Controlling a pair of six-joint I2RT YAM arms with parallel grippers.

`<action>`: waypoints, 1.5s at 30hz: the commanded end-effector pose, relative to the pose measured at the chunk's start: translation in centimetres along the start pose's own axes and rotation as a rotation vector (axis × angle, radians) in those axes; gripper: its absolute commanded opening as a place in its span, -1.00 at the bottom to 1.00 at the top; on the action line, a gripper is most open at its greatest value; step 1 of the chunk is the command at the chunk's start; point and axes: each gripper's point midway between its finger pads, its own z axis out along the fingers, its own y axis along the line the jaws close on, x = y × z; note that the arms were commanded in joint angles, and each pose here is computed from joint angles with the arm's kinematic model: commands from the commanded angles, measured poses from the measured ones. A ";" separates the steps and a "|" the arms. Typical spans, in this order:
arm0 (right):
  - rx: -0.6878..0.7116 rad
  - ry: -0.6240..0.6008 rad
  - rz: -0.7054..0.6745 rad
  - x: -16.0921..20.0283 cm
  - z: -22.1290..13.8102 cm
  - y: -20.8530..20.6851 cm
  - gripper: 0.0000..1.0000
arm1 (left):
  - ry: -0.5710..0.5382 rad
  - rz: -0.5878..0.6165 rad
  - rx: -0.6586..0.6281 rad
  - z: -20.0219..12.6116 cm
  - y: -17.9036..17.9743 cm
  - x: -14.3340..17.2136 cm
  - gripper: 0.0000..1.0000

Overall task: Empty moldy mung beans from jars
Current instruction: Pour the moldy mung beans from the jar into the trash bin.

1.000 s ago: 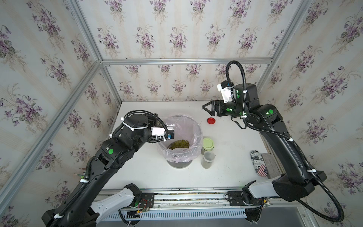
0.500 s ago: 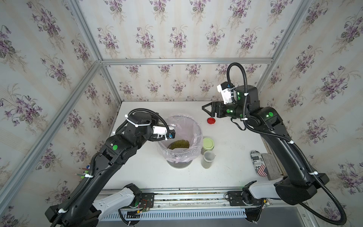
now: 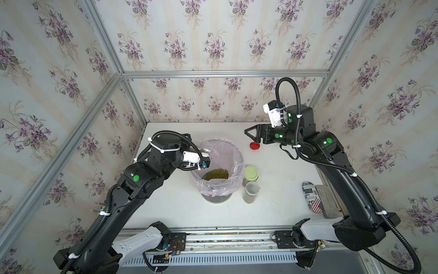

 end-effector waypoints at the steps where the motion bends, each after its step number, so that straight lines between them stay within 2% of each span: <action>1: -0.026 -0.044 0.001 -1.1 -0.2 0.6 0.60 | 0.015 0.069 -0.009 -0.1 0.1 0.3 -0.28; 13: -0.053 -0.047 0.029 -0.2 -0.4 0.8 0.60 | -0.017 0.078 -0.022 -1.2 0.4 0.1 -0.27; 45: -0.056 -0.059 0.025 0.2 -0.8 0.8 0.60 | 0.067 0.214 0.030 -0.4 -0.2 0.1 -0.27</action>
